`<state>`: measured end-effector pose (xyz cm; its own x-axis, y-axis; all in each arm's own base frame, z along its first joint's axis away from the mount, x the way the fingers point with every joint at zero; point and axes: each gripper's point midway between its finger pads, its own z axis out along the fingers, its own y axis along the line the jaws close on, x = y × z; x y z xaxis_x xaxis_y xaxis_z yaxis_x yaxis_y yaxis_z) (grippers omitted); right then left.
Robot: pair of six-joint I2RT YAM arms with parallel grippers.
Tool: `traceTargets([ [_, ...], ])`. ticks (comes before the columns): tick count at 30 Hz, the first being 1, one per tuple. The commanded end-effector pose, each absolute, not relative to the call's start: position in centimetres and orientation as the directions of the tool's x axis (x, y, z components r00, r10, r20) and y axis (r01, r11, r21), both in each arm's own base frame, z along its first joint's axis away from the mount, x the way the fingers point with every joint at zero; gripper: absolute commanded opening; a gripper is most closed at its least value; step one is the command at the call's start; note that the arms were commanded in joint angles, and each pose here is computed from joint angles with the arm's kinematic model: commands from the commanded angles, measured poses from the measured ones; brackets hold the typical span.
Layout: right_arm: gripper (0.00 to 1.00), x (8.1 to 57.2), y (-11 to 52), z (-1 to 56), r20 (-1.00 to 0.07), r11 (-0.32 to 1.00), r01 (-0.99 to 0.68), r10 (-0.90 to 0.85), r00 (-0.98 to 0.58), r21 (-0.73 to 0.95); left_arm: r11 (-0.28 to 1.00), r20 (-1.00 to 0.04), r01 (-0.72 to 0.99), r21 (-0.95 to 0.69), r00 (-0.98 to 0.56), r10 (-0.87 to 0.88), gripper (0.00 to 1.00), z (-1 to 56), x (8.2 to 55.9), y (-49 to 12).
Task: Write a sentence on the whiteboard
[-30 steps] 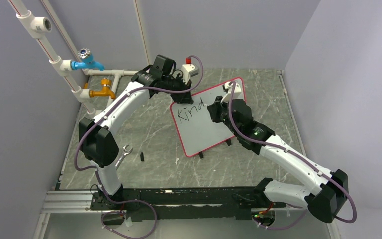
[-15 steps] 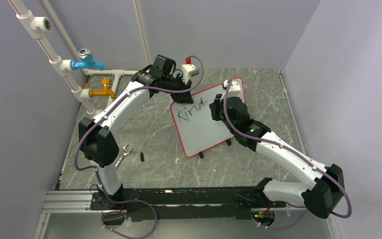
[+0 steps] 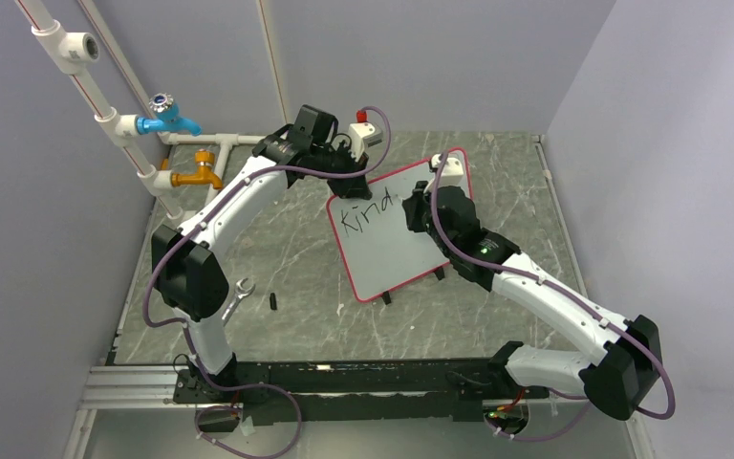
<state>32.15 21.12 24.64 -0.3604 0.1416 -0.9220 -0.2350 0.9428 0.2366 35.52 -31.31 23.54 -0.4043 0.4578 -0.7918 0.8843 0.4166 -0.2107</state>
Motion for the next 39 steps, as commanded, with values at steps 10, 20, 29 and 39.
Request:
traceTargets([
  [10, 0.0, 31.3, 20.7, 23.8, -0.9, 0.935, -0.212, 0.184, -0.395, 0.284, 0.468, -0.623, 0.88, -0.076, -0.409, 0.667, 0.0, 17.1, 35.9, -27.5],
  [20, 0.0, 31.1, 20.7, 24.3, -0.899, 0.932, -0.213, 0.193, -0.393, 0.293, 0.468, -0.623, 0.88, -0.078, -0.409, 0.666, 0.0, 17.1, 35.9, -27.5],
  [29, 0.0, 32.0, 20.7, 25.3, -0.912, 0.94, -0.209, 0.18, -0.367, 0.27, 0.464, -0.624, 0.882, -0.08, -0.407, 0.667, 0.0, 17.2, 35.7, -27.6],
  [39, 0.0, 33.2, 21.4, 27.3, -0.929, 0.942, -0.22, 0.173, -0.327, 0.253, 0.46, -0.623, 0.884, -0.082, -0.406, 0.669, 0.0, 17.1, 35.6, -27.7],
])
